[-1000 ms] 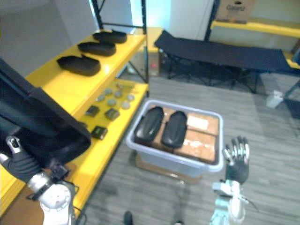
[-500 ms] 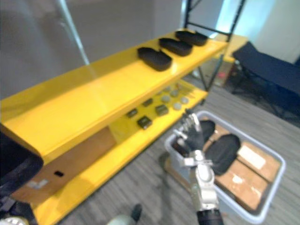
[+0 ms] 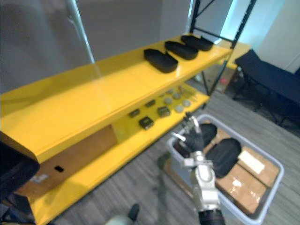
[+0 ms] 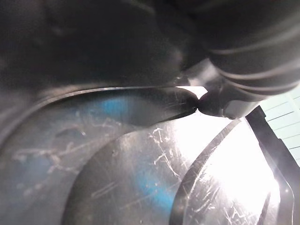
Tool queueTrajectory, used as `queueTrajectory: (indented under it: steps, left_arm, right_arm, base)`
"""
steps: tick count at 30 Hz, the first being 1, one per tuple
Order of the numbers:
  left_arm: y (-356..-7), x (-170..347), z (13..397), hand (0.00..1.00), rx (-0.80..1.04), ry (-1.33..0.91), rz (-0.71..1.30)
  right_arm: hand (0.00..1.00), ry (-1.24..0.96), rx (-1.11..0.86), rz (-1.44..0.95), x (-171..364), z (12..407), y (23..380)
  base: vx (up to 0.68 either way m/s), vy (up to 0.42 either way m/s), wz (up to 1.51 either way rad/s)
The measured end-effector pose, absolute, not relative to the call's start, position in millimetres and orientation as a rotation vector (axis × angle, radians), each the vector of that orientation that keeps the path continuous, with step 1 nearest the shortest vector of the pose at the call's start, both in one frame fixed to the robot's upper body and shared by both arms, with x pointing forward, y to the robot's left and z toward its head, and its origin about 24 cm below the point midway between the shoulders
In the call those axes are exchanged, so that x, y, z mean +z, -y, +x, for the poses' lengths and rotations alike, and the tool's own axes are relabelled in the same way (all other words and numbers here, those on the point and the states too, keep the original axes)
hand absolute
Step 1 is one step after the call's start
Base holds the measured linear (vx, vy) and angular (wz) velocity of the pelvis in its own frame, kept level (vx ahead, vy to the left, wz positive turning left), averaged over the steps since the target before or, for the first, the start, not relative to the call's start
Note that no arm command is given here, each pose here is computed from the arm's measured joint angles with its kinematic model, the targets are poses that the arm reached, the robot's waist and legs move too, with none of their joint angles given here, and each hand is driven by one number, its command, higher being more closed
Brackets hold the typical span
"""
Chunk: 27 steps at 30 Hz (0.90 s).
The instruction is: Walk over and take plastic housings, then place them on the shelf
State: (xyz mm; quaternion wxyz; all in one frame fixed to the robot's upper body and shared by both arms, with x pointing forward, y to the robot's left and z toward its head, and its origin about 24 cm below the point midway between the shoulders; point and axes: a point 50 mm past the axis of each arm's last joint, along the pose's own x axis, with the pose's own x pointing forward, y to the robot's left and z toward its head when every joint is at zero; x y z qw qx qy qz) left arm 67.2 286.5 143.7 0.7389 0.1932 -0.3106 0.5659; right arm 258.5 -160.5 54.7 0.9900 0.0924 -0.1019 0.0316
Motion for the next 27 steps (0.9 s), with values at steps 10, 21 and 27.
queueTrajectory:
  steps: [10,21,27]
  left_arm:
    - [-280.5,145.3,89.8,1.00,1.126,0.706,0.318]
    - [-284.0,147.7,98.7,1.00,1.085,0.730,0.303]
    - [-274.4,165.8,121.1,1.00,0.943,0.859,0.292]
  right_arm:
    - [0.00,0.233,-0.029,0.110,61.5,255.2,176.4]
    - [0.00,0.301,-0.007,0.050,74.6,258.7,183.0]
    - [0.00,0.304,-0.055,0.032,73.0,247.1,195.5]
  base:
    - [0.05,0.062,0.70]
    - [-0.03,-0.057,-0.16]
    - [-0.07,-0.021,0.68]
